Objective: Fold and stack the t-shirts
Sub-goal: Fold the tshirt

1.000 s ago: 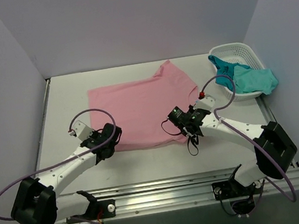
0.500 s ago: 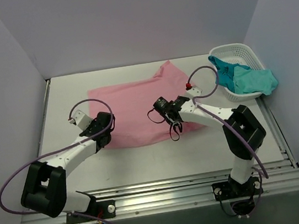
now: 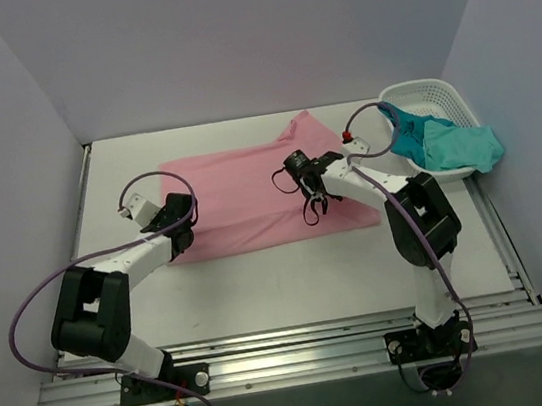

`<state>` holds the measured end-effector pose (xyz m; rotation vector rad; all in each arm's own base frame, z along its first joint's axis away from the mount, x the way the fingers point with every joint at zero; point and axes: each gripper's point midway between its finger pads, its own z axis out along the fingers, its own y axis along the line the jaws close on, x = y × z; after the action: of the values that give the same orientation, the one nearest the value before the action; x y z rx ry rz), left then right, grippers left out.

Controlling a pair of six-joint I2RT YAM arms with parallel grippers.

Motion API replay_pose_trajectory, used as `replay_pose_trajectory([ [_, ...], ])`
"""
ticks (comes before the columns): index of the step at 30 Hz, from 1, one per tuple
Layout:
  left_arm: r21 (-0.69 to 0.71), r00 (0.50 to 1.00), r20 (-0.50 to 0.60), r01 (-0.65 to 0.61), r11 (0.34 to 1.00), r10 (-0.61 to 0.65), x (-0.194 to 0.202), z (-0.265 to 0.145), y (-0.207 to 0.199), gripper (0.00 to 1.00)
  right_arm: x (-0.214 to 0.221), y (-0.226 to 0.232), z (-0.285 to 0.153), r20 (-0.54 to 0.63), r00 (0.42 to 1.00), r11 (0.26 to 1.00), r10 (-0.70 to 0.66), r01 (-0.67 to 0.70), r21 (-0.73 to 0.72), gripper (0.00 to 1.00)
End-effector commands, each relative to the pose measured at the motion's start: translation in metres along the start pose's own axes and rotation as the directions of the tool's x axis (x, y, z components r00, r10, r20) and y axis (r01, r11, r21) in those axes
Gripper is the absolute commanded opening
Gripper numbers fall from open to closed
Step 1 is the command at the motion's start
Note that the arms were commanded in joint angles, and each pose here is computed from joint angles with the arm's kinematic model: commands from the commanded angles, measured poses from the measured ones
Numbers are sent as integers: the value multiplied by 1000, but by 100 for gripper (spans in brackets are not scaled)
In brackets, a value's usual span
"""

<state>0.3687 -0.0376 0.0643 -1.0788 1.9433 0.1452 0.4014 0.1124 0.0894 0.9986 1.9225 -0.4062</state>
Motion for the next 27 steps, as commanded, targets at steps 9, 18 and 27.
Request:
replay_pose_trajectory([
  [9, 39, 998, -22, 57, 998, -56, -3, 27, -32, 2, 9, 27, 37, -1, 1000, 999, -27, 27, 39, 0],
  [18, -6, 997, -14, 82, 997, -82, 0, 35, -27, 2, 15, 43, 49, -17, 1000, 1000, -19, 20, 23, 63],
  [27, -20, 996, 2, 93, 995, -93, -17, 37, -32, 84, -45, 56, 36, 53, 998, 999, 45, -45, -3, 88],
])
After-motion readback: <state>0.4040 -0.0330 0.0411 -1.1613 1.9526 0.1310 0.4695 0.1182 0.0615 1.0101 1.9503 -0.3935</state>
